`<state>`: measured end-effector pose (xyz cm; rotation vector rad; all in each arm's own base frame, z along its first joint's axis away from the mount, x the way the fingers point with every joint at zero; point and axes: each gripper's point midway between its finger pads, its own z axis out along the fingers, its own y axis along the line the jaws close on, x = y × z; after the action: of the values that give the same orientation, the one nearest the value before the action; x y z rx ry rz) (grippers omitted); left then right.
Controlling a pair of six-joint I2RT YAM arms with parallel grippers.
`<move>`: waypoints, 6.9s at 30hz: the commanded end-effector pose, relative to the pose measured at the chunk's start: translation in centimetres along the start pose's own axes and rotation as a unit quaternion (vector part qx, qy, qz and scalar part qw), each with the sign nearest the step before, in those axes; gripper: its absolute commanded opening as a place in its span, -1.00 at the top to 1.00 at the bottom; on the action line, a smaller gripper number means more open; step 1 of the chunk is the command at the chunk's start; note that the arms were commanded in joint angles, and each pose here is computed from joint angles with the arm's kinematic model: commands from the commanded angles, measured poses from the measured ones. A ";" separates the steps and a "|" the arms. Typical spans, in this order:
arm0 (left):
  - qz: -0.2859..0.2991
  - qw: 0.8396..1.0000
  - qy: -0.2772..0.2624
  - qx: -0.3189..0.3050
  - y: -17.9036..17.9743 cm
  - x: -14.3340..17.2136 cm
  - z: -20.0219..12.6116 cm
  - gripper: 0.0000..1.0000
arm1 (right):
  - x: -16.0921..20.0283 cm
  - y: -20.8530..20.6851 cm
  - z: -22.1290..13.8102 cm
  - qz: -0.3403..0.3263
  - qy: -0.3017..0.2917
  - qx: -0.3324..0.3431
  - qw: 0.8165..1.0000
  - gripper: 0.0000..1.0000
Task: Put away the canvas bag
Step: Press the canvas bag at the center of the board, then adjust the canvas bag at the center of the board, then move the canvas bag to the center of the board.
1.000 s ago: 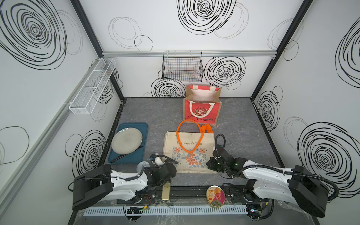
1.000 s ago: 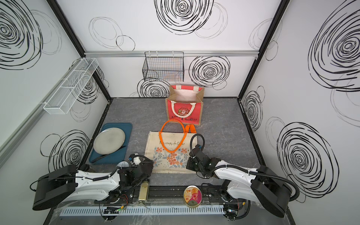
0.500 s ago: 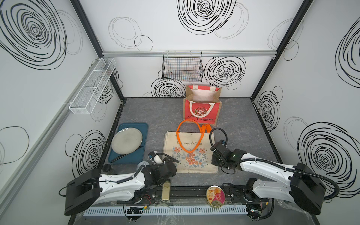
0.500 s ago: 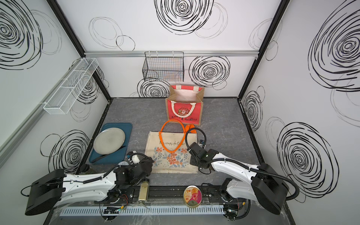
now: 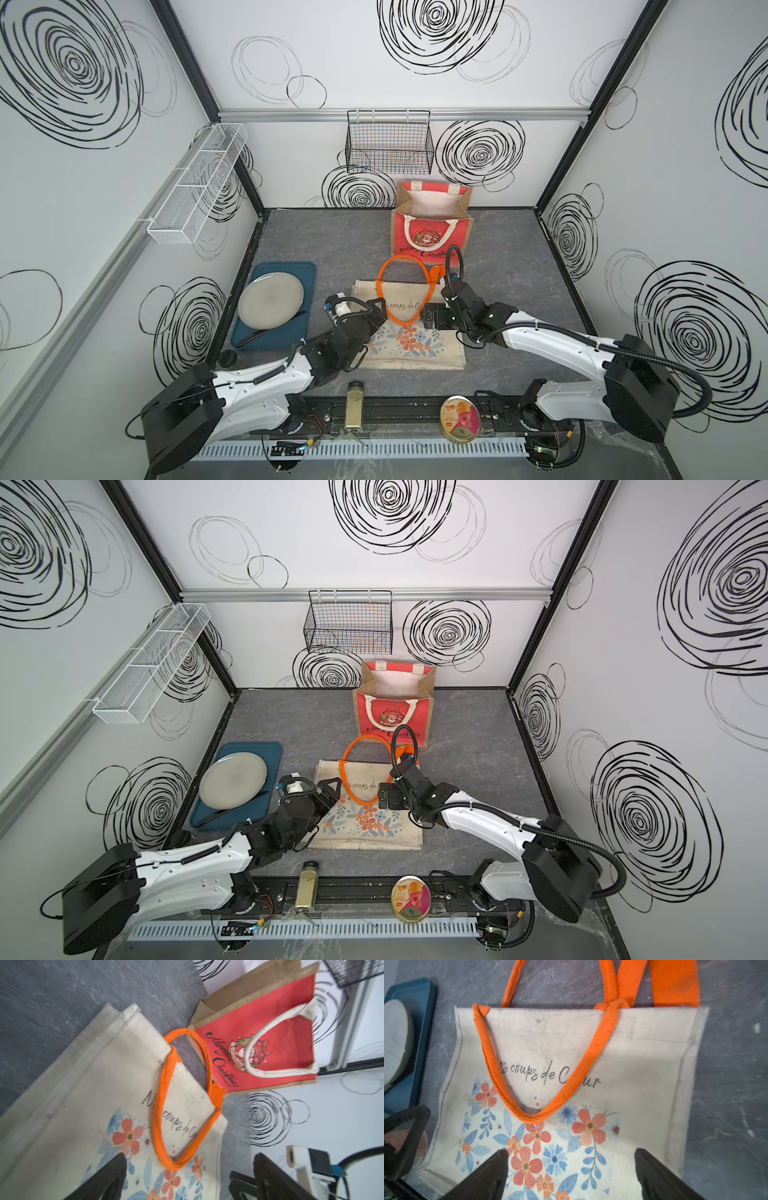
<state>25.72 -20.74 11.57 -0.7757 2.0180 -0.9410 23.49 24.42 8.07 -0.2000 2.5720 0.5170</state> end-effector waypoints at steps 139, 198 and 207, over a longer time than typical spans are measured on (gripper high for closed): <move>0.172 0.975 0.124 -0.069 -4.7 15.3 11.0 -0.01 | -1.7 -21.4 -6.6 0.223 -0.064 0.205 0.951 -0.95; 0.158 0.983 0.016 0.095 -9.8 -12.7 3.1 -0.98 | -31.1 -5.4 -14.2 -0.147 -0.282 -0.017 0.948 -1.00; 0.146 0.986 -0.004 0.084 -9.8 -17.4 2.7 -0.98 | -32.7 2.5 -5.1 -0.335 -0.178 -0.085 0.921 -0.87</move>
<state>38.59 -13.58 22.87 -0.4339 1.9787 -0.8786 50.20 23.51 31.75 -0.6877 1.9116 0.4610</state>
